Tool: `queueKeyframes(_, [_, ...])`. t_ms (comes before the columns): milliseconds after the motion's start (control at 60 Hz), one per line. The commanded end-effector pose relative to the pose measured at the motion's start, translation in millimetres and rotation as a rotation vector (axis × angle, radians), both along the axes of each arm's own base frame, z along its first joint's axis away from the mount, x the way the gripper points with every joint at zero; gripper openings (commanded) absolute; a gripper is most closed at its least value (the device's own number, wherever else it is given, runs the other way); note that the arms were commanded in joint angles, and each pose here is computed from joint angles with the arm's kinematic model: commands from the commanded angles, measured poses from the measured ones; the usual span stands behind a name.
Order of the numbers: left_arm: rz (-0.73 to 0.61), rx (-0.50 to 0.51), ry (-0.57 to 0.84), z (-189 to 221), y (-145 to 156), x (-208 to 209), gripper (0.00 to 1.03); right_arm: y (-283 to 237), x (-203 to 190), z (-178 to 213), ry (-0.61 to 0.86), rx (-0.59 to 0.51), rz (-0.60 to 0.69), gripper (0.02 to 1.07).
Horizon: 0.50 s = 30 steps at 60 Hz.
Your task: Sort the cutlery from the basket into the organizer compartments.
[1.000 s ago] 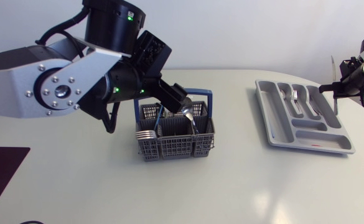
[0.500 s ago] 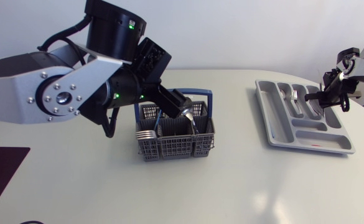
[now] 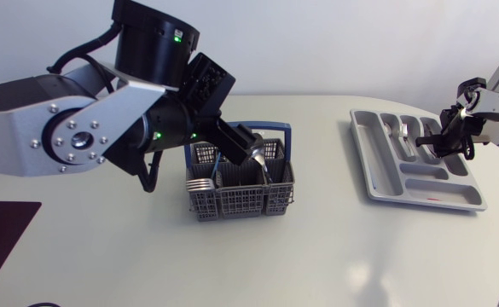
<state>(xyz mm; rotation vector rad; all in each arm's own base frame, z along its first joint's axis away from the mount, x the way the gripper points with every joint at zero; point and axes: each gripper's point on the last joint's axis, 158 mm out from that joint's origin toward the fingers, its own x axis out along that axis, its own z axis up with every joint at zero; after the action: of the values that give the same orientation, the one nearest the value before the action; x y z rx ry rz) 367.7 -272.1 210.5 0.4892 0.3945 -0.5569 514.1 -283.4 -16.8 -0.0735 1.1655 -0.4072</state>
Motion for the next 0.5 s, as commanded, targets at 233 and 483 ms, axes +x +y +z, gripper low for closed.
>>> queueKeyframes(233, [-0.033, 0.046, -0.002, -10.0, 2.8, -11.7, 0.98, -2.0, -11.7, 20.0, -0.061, -0.031, -0.020, 0.81])
queueKeyframes(483, [-0.071, 0.110, -0.011, -22.6, 17.9, -26.7, 0.98, 41.4, -27.5, 81.7, -0.185, -0.078, 0.083, 0.88])
